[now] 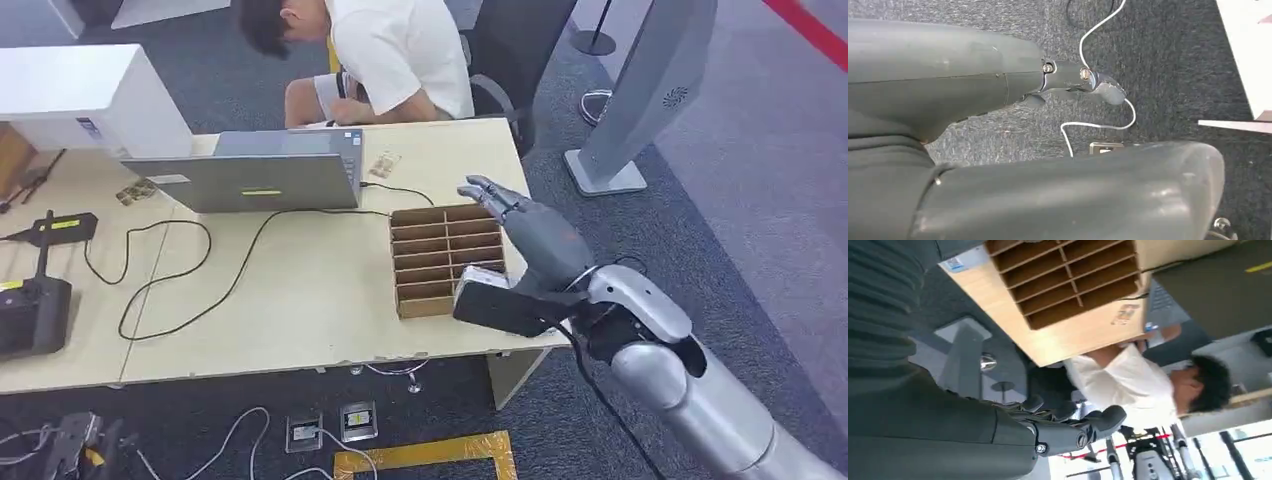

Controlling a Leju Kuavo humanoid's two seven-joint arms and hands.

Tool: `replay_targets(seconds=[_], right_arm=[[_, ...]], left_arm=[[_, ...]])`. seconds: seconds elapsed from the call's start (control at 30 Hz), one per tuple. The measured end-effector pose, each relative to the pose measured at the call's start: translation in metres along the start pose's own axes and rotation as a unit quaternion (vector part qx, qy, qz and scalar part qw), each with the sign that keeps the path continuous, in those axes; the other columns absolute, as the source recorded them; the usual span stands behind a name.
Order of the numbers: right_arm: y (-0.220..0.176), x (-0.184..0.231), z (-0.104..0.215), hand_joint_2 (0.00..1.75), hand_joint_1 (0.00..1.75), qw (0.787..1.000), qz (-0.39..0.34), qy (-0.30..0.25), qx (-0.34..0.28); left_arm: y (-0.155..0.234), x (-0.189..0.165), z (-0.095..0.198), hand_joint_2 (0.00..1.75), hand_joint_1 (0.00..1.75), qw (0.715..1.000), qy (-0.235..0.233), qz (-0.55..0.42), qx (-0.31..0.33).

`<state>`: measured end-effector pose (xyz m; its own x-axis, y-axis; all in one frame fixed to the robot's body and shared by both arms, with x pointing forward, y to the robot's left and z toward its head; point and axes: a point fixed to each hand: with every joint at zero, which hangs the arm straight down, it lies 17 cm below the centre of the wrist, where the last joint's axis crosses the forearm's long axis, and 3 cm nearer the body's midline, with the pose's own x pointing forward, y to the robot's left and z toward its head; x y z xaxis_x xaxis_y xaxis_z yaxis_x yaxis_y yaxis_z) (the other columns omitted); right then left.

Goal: Pass the card to the sensor for recognition and then transmit it.

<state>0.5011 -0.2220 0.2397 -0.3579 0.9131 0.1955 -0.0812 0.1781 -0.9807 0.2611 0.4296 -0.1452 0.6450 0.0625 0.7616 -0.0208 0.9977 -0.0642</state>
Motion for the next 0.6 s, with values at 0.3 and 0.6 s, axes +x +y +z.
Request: replay_targets(seconds=[0.3,0.6], right_arm=[[0.036,-0.013,0.001,1.75,0.0,0.997,0.068,0.032,-0.006],[0.087,-0.021,-0.013,1.75,0.0,0.996,0.07,0.047,0.035]], left_arm=[[-0.012,-0.009,0.003,0.0,0.0,0.999,0.034,-0.001,-0.017],[-0.015,-0.004,0.008,0.0,0.0,0.999,0.039,-0.011,-0.028]])
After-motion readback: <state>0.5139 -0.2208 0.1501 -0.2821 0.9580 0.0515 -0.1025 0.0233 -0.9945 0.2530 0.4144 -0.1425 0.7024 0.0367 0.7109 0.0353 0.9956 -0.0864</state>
